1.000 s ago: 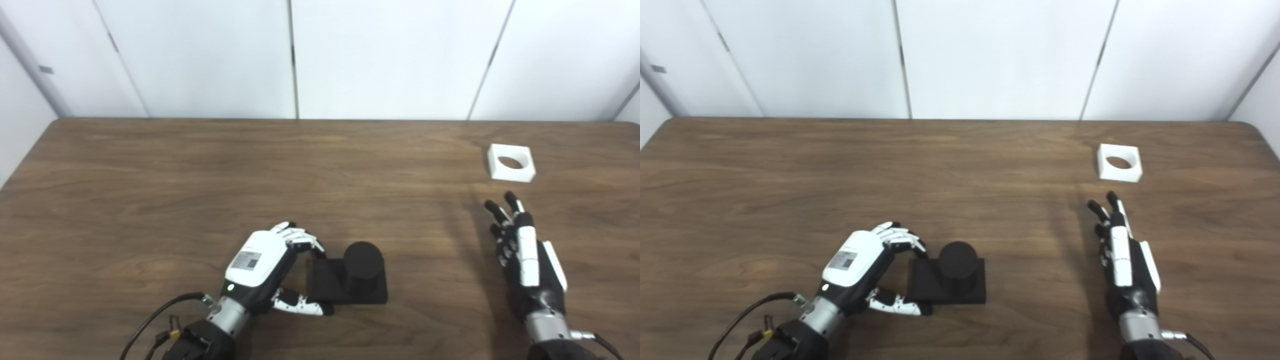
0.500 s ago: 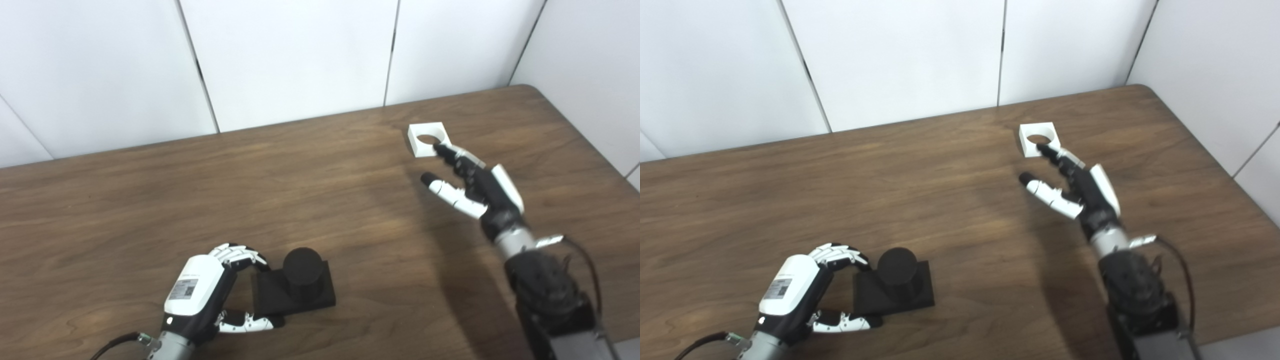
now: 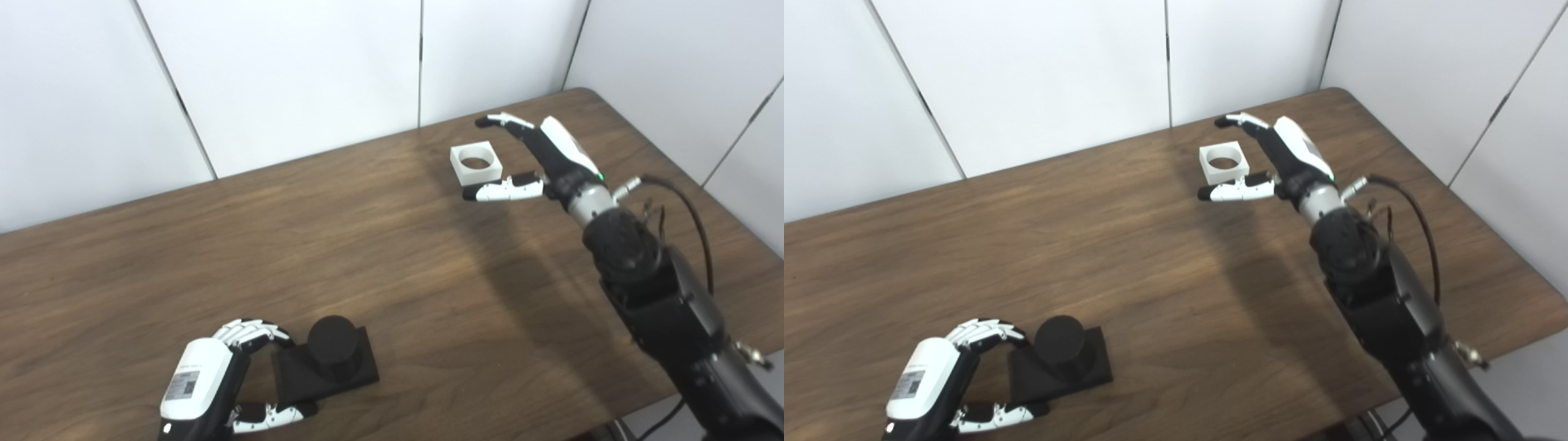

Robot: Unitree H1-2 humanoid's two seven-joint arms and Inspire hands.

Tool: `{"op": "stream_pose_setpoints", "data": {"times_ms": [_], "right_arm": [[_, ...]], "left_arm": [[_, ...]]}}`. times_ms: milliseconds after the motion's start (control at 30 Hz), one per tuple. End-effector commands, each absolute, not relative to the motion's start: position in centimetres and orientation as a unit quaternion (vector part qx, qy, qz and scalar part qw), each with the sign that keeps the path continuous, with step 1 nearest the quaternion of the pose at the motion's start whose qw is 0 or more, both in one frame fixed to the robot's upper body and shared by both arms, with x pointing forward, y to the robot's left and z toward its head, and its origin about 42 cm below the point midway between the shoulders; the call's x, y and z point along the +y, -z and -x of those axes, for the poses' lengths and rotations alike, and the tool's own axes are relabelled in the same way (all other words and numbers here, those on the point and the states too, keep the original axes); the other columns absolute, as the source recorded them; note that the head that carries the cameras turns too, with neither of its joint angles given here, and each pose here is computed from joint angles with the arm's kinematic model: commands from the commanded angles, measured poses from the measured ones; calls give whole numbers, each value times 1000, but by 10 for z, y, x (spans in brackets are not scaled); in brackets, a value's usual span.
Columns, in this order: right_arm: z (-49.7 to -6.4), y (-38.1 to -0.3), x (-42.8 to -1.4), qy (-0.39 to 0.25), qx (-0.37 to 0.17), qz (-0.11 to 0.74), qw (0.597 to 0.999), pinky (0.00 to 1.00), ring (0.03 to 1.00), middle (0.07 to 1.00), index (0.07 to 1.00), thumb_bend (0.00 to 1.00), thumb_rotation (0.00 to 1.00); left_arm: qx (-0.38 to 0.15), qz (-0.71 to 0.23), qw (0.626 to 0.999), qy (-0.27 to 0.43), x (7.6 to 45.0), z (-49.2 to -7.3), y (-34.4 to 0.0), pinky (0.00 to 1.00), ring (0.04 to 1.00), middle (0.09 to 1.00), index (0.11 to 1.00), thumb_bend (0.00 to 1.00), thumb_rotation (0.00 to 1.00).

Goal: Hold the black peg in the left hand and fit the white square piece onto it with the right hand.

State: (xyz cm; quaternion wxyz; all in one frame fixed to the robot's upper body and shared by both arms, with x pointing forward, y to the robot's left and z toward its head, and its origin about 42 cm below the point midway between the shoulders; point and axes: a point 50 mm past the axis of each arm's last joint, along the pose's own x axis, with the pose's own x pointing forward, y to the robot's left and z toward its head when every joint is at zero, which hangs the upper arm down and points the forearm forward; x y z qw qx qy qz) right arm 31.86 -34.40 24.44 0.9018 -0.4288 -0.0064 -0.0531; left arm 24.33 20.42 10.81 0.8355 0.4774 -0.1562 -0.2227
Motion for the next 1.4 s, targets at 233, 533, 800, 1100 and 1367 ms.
{"op": "stream_pose_setpoints", "data": {"times_ms": [233,533,800,1100,1367], "right_arm": [[-369,-277,-351,49,-13,527,848,996,1000,987,881,962,264],[-404,-288,-356,20,36,571,820,1000,1000,1000,944,981,267],[-428,-292,-354,4,77,595,800,1000,1000,1000,971,997,258],[-445,-290,-353,-11,124,656,744,1000,1000,1000,927,1000,262],[-455,-270,-349,-17,156,697,700,979,1000,1000,905,1000,253]], "left_arm": [[-119,-506,822,230,225,-236,-86,843,768,708,482,523,50],[-120,-505,824,227,222,-234,-81,820,763,704,481,523,51],[-122,-504,824,226,219,-233,-81,834,764,700,481,523,52],[-122,-507,824,223,217,-232,-83,855,759,699,481,523,51],[-116,-506,827,218,216,-233,-84,859,761,702,481,524,51]]}}
